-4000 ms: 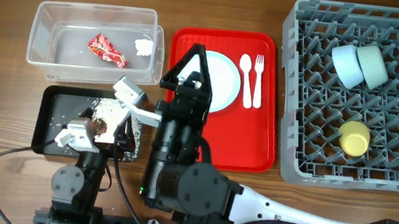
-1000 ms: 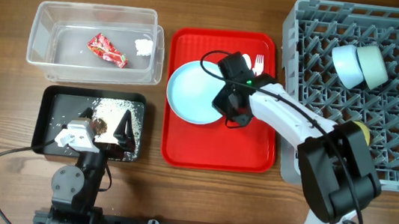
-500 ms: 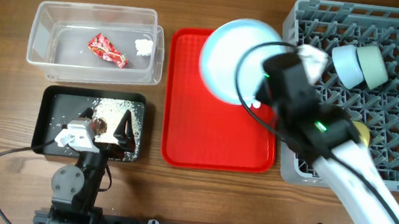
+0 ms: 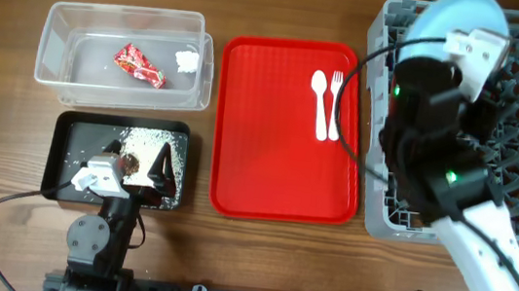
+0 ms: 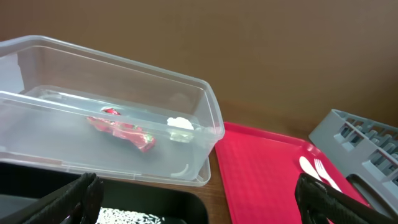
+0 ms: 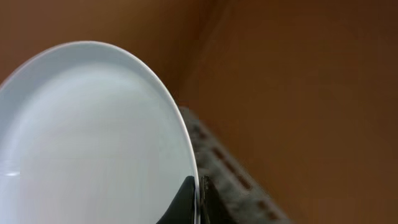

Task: Sort waste into correct bins and load items into the dishwasher rack
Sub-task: 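Lift the light-blue plate and carry it into the rack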

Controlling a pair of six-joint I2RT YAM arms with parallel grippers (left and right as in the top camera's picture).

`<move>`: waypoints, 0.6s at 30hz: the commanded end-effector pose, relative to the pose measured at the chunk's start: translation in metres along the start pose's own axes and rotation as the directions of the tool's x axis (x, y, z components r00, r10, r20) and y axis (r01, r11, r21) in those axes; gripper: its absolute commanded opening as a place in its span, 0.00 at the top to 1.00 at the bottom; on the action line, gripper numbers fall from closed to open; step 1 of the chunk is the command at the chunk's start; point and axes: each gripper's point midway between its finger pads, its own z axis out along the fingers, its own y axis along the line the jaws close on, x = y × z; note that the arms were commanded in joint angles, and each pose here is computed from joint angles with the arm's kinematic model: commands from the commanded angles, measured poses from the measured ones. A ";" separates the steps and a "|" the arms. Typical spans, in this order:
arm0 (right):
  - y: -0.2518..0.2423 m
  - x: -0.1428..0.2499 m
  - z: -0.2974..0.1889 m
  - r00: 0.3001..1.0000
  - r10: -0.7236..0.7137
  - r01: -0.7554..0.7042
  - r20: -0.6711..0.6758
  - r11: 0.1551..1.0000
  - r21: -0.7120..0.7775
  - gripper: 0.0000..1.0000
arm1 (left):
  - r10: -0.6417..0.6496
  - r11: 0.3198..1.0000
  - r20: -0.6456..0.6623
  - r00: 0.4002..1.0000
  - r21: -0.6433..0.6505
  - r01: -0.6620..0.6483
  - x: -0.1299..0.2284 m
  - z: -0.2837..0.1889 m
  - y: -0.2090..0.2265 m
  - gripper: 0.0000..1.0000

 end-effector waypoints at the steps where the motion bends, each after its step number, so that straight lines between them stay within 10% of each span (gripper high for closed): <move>1: -0.004 0.015 0.029 0.980 -0.181 0.192 -0.086 0.972 0.133 0.96 | 0.013 1.000 0.000 1.000 0.001 -0.013 0.000 0.000 0.000 0.00; 18: 0.074 0.077 0.093 0.888 -0.401 0.422 -0.225 0.905 0.055 0.96 | 0.013 1.000 0.000 1.000 0.001 -0.013 0.000 0.000 0.000 0.00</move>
